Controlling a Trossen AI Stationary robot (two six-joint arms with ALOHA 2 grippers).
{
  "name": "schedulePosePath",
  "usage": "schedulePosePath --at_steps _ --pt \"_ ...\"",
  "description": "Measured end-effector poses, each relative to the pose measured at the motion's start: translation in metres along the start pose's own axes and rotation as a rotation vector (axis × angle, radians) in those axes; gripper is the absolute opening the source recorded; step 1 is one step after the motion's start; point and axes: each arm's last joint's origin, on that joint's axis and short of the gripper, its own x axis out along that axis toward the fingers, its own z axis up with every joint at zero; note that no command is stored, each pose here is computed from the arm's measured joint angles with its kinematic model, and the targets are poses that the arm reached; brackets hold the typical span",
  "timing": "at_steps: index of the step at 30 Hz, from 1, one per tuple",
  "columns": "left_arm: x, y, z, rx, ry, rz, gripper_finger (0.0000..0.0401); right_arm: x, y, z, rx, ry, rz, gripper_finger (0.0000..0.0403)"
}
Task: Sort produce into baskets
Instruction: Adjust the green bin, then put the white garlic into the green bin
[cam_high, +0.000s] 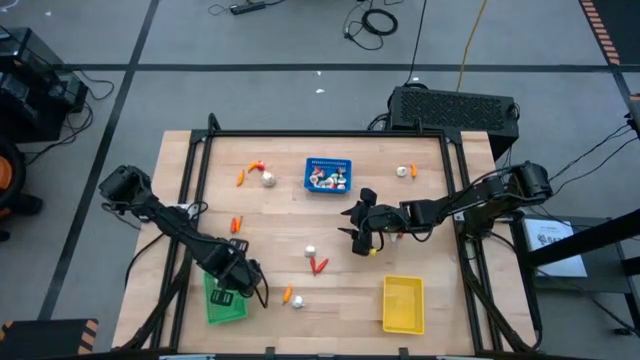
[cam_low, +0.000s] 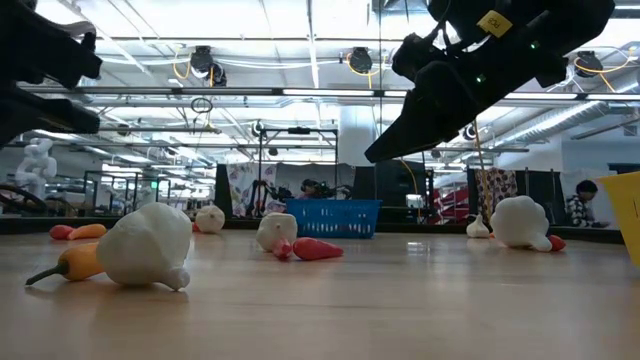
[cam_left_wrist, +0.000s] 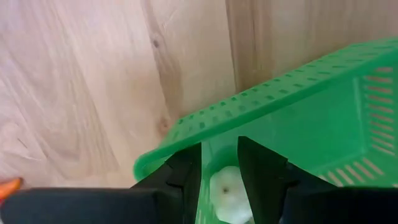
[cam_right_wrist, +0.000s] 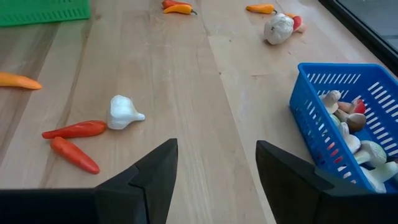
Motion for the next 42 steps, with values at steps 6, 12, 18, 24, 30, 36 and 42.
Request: schedulePosePath --at_steps 6,12,18,24,30,36,42 --pt "0.0 0.002 0.003 0.052 -0.02 0.002 0.0111 0.0 0.0 0.0 0.0 0.0 0.0 0.0208" --pt "-0.001 0.0 0.009 0.107 -0.091 -0.005 0.0111 0.0 0.0 0.0 0.0 0.0 0.0 0.0208" --pt "-0.003 0.002 0.001 0.071 0.012 -0.002 0.0111 0.001 -0.002 0.0 0.003 0.0 -0.006 0.0208" --pt "-0.027 0.0 0.001 0.054 0.104 -0.012 0.0111 0.001 -0.004 0.0 0.007 0.0 -0.012 0.0208" --pt "-0.056 0.007 0.03 0.168 -0.114 0.082 0.0111 0.001 -0.004 0.002 0.013 -0.015 -0.011 0.0208" --pt "-0.065 0.03 0.076 0.43 -0.546 0.159 0.0111 0.001 -0.004 0.001 0.051 -0.006 -0.011 0.0208" --pt "-0.071 0.078 0.091 0.392 -0.637 0.186 0.0111 0.001 -0.003 -0.002 0.061 0.018 -0.007 0.0208"
